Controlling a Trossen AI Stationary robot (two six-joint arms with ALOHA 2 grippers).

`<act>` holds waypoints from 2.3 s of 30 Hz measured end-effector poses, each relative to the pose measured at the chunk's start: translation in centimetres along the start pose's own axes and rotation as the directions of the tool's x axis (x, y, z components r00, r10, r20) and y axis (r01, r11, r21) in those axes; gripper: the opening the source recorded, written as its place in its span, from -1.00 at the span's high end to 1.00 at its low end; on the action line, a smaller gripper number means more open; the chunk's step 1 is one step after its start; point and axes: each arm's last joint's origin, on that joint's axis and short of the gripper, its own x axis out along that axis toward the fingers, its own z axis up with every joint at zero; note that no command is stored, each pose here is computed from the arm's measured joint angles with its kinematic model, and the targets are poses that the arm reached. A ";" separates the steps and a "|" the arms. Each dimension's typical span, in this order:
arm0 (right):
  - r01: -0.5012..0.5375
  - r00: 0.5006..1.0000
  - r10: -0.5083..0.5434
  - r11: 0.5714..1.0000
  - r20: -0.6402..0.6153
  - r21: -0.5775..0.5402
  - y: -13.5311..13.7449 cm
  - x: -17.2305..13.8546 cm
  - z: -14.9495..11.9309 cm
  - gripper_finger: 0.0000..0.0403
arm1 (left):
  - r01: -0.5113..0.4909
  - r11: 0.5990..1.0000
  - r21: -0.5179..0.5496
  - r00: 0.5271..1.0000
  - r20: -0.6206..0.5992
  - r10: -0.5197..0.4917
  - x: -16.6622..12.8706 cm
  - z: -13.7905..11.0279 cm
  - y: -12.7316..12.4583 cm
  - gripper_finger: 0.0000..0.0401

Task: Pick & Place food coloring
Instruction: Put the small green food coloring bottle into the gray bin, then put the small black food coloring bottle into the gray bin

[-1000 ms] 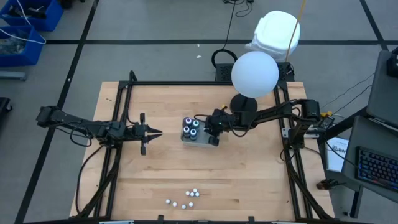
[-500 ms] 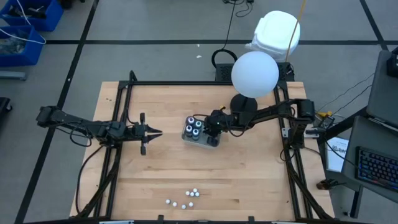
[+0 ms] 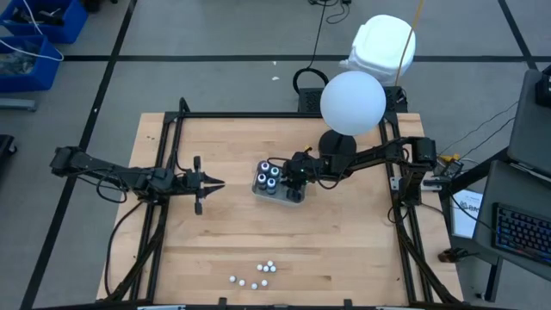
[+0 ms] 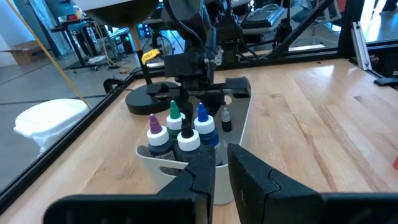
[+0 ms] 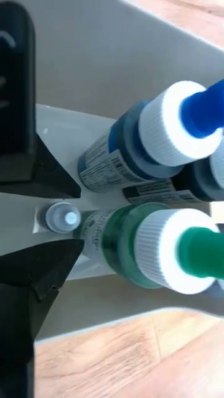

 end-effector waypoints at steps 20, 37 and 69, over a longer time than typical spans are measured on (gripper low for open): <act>-0.017 0.995 0.018 1.000 0.094 -0.013 0.9 -5.7 3.0 0.39 | 0.001 1.000 -0.002 1.000 -0.004 -0.001 0.0 0.0 0.0 0.74; -0.099 0.924 0.174 0.969 0.341 -0.224 6.9 -20.5 0.0 0.94 | 0.003 1.000 -0.027 1.000 -0.029 -0.004 0.0 -0.3 0.0 0.74; -0.239 0.737 0.304 0.953 0.604 -0.188 3.8 -21.5 -11.2 1.00 | 0.002 0.999 -0.043 1.000 -0.029 -0.003 0.0 -0.3 0.0 0.74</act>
